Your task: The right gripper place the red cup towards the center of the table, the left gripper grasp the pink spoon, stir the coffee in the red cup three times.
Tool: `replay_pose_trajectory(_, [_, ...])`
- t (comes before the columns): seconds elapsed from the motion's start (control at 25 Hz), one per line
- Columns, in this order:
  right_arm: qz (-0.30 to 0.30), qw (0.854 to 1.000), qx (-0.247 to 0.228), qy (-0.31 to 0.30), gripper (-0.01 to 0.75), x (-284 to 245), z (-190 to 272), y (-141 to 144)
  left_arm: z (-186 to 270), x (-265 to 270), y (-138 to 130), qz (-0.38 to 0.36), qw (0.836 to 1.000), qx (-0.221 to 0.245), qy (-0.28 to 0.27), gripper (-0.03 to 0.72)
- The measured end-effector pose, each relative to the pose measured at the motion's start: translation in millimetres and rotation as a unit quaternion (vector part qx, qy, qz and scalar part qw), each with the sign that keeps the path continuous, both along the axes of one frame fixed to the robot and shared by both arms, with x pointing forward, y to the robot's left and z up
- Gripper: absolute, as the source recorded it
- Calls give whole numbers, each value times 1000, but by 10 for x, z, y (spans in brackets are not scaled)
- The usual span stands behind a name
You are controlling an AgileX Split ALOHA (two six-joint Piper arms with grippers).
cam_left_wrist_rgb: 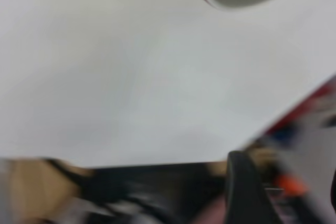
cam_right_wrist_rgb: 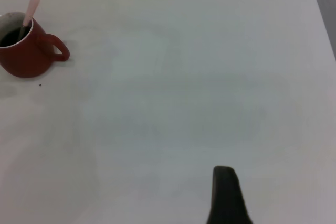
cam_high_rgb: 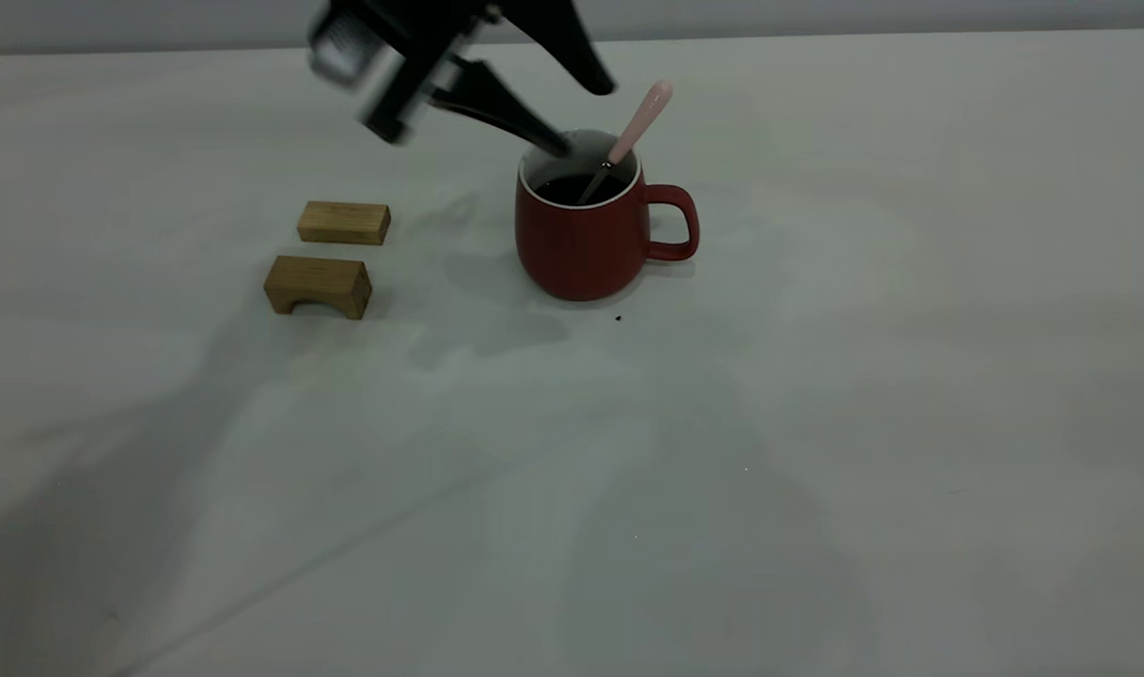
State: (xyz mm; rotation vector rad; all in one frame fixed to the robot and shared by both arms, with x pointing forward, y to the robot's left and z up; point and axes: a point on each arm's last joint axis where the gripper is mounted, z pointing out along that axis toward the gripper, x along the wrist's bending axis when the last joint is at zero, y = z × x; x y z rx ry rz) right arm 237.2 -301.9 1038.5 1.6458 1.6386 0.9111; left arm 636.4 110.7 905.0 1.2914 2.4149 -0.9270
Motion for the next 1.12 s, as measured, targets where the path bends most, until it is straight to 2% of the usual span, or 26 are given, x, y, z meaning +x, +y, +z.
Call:
replay_pose_trajectory(0.16, [0, 1000, 0, 0, 555, 0, 0, 0, 419, -86, 122, -87, 992, 51, -80, 459])
replay_pose_trajectory(0.28, [0, 1000, 0, 0, 555, 0, 0, 0, 792, -163, 201, -112, 982, 75, -132, 459])
replay_pose_trajectory(0.36, [0, 1000, 0, 0, 555, 0, 0, 0, 1054, -230, 277, -135, 970, 100, -177, 459])
replay_pose_trajectory(0.4, [0, 1000, 0, 0, 555, 0, 0, 0, 1209, -275, 326, -150, 960, 116, -208, 459])
replay_pose_trajectory(0.48, [0, 1000, 0, 0, 555, 0, 0, 0, 1502, -372, 454, -193, 928, 164, -273, 459])
replay_pose_trajectory(0.6, [0, 1000, 0, 0, 555, 0, 0, 0, 2006, -587, 654, -235, 873, 230, -361, 459])
replay_pose_trajectory(0.68, [0, 1000, 0, 0, 555, 0, 0, 0, 2281, -752, 797, -255, 837, 278, -397, 459])
replay_pose_trajectory(0.8, [0, 1000, 0, 0, 555, 0, 0, 0, 2616, -1076, 999, -270, 805, 328, -414, 459])
replay_pose_trajectory(0.96, [0, 1000, 0, 0, 555, 0, 0, 0, 2789, -1563, 1253, -277, 786, 376, -405, 459])
replay_pose_trajectory(1.12, [0, 1000, 0, 0, 555, 0, 0, 0, 2652, -2054, 1465, -284, 778, 401, -391, 459])
